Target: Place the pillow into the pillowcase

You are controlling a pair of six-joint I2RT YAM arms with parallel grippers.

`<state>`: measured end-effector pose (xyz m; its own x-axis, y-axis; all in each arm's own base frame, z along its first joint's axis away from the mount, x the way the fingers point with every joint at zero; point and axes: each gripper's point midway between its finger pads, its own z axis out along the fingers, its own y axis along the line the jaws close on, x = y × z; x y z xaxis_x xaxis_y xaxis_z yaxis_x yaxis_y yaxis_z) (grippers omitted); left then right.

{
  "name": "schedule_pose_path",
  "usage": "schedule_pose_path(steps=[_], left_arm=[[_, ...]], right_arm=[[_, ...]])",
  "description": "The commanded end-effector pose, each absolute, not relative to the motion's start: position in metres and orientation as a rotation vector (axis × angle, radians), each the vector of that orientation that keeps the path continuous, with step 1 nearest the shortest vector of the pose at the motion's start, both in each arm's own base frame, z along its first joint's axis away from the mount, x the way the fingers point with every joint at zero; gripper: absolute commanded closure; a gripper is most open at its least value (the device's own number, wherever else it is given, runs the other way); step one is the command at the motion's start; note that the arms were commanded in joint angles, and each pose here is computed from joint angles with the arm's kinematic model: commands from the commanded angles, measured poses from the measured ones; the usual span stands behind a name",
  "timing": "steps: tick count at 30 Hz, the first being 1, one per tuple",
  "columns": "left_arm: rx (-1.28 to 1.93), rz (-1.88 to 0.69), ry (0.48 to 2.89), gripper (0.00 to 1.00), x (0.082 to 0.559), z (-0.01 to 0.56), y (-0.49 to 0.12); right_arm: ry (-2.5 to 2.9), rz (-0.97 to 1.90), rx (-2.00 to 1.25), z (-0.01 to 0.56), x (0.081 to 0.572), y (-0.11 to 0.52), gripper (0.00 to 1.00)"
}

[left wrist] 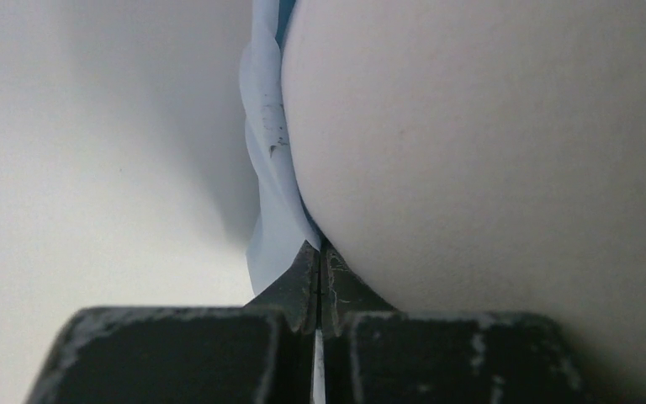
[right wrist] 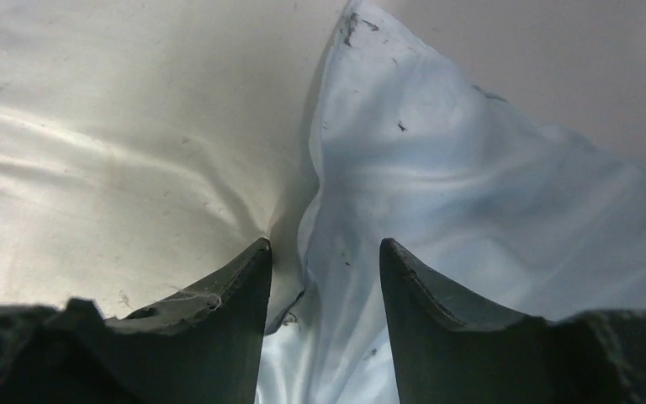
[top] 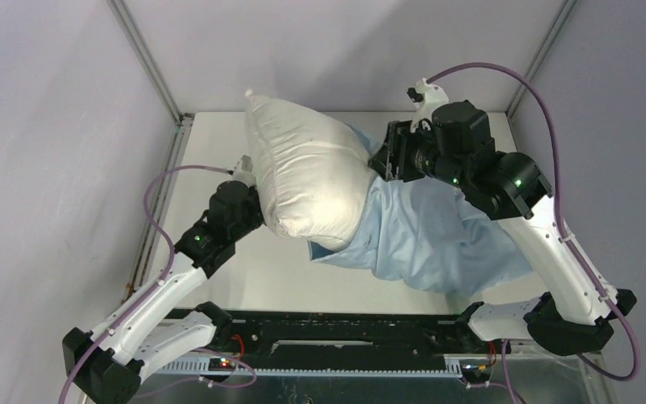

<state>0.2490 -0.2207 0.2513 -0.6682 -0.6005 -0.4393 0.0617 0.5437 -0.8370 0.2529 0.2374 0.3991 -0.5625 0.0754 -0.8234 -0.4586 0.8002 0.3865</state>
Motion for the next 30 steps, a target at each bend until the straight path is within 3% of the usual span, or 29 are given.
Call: schedule_pose_path(steps=[1,8,15,18,20,30], left_arm=[[-0.383,-1.181,1.896,1.00,0.258,0.299,-0.220],[-0.378,-1.174,1.907,1.00,0.259,0.296,-0.221],[-0.371,-1.156,1.908,1.00,0.259,0.297,-0.219],[-0.357,-1.153,1.893,1.00,0.257,0.306,-0.217],[-0.332,-1.146,1.858,1.00,0.252,0.323,-0.215],[-0.155,-1.116,1.380,1.00,0.221,0.576,-0.181]], right_arm=[[2.076,0.488,-0.265,0.395,0.258,0.218,0.48],[2.054,0.303,-0.269,0.404,0.259,0.214,0.54],[2.055,0.100,-0.259,0.402,0.268,0.206,0.77],[2.035,0.126,-0.268,0.412,0.267,0.211,0.96],[1.999,0.143,-0.275,0.427,0.265,0.216,1.00],[1.734,0.405,-0.236,0.524,0.258,0.225,1.00]])
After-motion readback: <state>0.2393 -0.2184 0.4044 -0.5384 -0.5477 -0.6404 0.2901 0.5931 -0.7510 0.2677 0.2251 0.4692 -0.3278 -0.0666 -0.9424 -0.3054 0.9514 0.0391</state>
